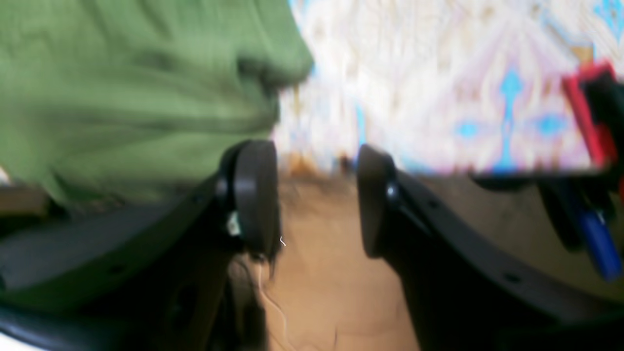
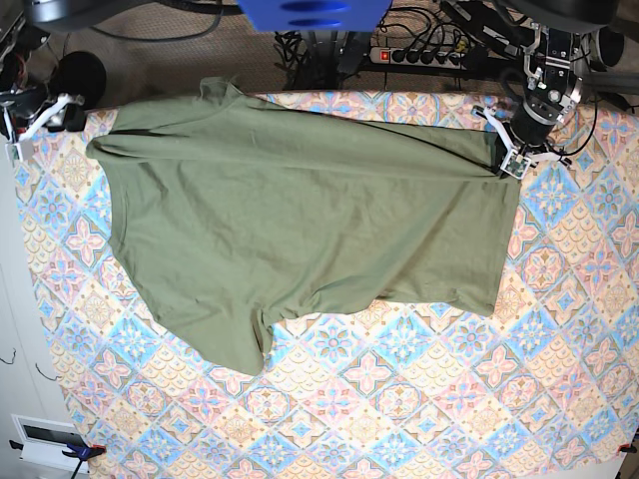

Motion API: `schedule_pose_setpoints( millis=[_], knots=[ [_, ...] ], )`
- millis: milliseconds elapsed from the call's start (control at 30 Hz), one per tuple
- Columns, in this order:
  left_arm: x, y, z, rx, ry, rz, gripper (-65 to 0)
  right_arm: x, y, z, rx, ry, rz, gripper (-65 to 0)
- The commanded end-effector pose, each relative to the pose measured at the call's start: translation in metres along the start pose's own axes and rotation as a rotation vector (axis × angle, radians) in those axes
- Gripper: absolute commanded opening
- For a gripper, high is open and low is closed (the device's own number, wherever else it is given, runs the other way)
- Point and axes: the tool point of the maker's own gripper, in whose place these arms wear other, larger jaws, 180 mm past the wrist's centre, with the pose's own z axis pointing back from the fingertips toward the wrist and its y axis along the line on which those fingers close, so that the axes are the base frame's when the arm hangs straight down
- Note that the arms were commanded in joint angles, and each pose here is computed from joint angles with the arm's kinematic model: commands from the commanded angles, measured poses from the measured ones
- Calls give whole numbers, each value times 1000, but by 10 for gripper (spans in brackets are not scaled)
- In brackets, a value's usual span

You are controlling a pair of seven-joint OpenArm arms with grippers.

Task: Layout the t-shirt on the table in an organized manner, then fold the t-shirt properly
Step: 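Regrasp the t-shirt edge with the right gripper and pull it outward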

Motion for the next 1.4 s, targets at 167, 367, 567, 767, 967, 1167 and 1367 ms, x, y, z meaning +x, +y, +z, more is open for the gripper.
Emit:
schedule_pose_setpoints(
  millis=[167,367,567,767,967,1167,1367],
  knots=[
    [8,9,2,18,-24,-12,-650,-2,16,-6,45,30,65,-387],
    [8,8,1,16,-24,-12,-650,1,47,-26,137,22,115,-387],
    [7,8,2,16,-22,-12,-650,19,65,-40,190,-26,139,-387],
    [8,8,1,16,-24,-12,-650,9,66,-53,217,5,100,-387],
    [7,8,2,17,-22,-12,-650,0,61,-57,218,28,65,-388],
    [7,7,2,14,-22,-12,-650,5,63,-58,222,-2,64,-388],
    [7,8,2,16,-22,-12,-650,4,60,-58,218,-7,49,-390]
  ],
)
